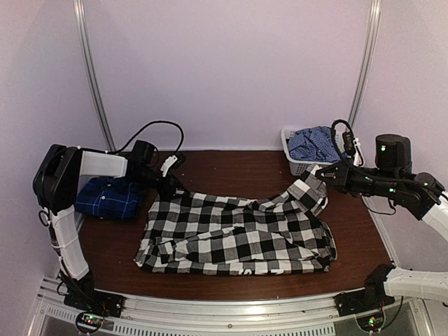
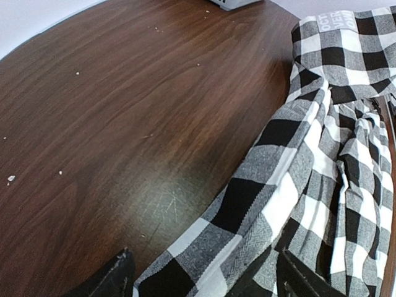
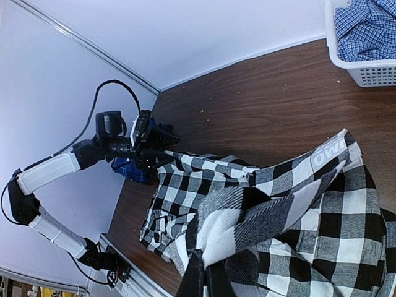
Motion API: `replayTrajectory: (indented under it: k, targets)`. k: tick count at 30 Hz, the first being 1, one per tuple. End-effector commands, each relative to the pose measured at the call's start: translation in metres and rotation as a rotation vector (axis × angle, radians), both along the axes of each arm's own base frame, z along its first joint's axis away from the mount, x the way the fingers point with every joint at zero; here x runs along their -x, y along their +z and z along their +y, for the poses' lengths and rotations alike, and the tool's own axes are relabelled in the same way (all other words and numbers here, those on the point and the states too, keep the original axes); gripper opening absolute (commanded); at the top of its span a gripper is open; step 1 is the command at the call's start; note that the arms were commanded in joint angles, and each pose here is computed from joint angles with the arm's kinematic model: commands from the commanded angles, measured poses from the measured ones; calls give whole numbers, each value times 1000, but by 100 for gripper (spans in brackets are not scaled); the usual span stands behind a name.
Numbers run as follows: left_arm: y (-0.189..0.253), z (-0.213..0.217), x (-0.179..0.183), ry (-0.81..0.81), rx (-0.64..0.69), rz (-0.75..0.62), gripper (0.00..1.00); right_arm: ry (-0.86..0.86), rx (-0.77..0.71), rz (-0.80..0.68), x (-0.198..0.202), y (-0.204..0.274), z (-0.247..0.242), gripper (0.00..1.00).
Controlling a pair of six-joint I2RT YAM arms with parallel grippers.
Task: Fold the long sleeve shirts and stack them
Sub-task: Pick up the 1/3-folded shirt from the center of the board.
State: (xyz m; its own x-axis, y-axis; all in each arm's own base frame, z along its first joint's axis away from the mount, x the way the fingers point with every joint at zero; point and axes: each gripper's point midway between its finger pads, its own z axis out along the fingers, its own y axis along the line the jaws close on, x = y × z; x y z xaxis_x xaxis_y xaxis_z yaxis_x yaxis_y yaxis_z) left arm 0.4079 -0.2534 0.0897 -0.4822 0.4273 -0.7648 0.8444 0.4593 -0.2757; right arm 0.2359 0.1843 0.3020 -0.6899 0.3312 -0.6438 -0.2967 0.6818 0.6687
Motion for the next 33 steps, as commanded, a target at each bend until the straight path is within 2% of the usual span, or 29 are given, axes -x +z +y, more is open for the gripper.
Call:
replayTrajectory:
  k: [1,7,12,16,20,28,33]
  targets:
    - [-4,1,-2,-53,-29,-15,76,20,-19,-16,1,11,4,0]
    - [-12,1,-4,-55,-42,8,54,22,-11,-7,-1,3,6,0]
    - [-7,-1,-1,-69,-23,13,27,17,-9,-5,-1,2,5,0]
    - [-1,-2,0,-65,-8,13,9,3,9,-4,-2,1,2,0]
    - [6,0,5,-32,13,14,0,-5,21,-2,0,3,-1,0]
    - [41,15,28,102,66,-108,0,-6,2,39,14,2,-7,0]
    - [53,6,50,151,48,-201,0,-12,-18,79,26,-10,-11,0]
